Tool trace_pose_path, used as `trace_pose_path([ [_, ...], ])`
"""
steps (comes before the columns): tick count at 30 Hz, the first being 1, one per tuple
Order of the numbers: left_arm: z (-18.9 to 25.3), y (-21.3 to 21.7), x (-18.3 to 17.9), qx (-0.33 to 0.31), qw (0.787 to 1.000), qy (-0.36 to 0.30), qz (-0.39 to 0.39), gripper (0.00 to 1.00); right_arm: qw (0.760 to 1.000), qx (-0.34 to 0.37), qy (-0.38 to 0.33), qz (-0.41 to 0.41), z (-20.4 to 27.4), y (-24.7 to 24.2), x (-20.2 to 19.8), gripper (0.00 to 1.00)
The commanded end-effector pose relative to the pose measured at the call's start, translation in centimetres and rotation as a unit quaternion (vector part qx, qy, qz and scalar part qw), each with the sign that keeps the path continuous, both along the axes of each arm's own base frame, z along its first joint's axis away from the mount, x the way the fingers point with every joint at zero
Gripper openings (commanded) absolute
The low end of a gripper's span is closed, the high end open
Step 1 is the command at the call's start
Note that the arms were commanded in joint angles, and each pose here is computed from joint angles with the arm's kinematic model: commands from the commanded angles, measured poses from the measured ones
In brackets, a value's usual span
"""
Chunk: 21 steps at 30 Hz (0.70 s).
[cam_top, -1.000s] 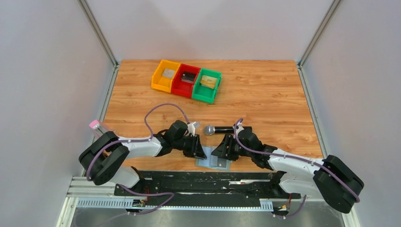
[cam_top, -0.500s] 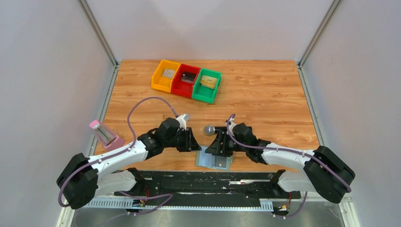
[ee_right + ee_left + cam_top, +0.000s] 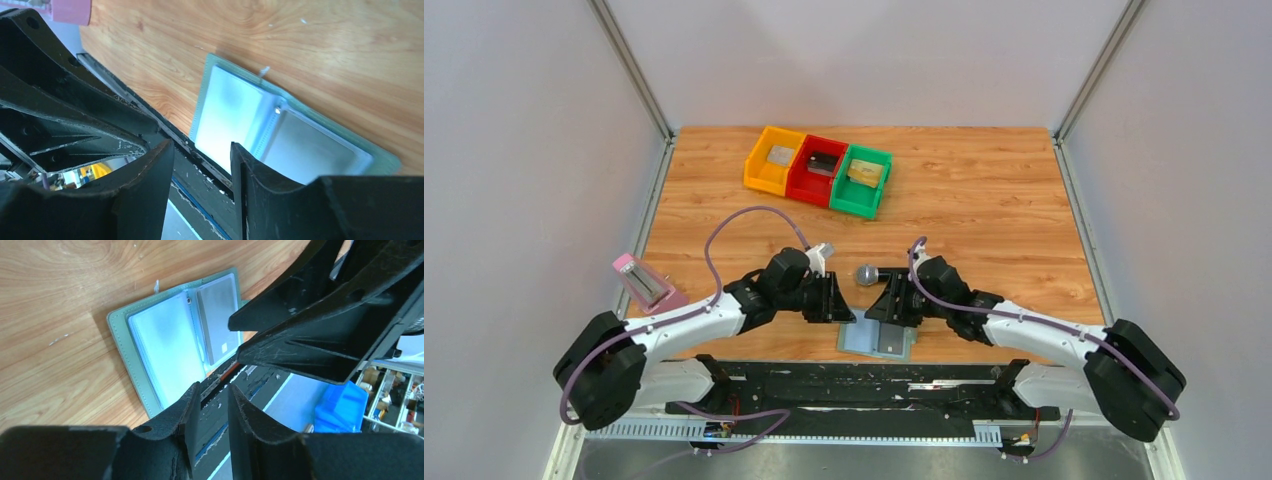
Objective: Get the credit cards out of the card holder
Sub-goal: Remove the credit card from the card holder.
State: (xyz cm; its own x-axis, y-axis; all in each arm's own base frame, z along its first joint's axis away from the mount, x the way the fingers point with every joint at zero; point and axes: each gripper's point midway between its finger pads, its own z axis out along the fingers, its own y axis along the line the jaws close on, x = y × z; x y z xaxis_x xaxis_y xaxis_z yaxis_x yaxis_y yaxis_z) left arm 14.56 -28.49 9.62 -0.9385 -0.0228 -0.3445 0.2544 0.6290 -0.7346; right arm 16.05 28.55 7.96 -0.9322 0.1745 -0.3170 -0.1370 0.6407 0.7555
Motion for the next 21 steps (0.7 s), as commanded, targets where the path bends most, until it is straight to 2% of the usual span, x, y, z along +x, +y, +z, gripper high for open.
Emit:
trace_pose_path([
  [1,1.2,-2.1,0.5,-0.036,0.999,-0.014,-0.032,0.34,0.998,-0.042,-0.002,-0.043,0.0,-2.1,0.5,0.46],
  [8,-2.0,-2.4,0.5,-0.016,0.999,0.005,-0.043,0.32,0.996,-0.06,0.029,-0.066,-1.5,-4.2,-1.1,0.51],
  [21,-5.7,-1.7,0.2,0.02,0.999,0.033,-0.036,0.3,0.989,-0.104,0.04,-0.093,-3.9,-5.9,-1.2,0.5],
])
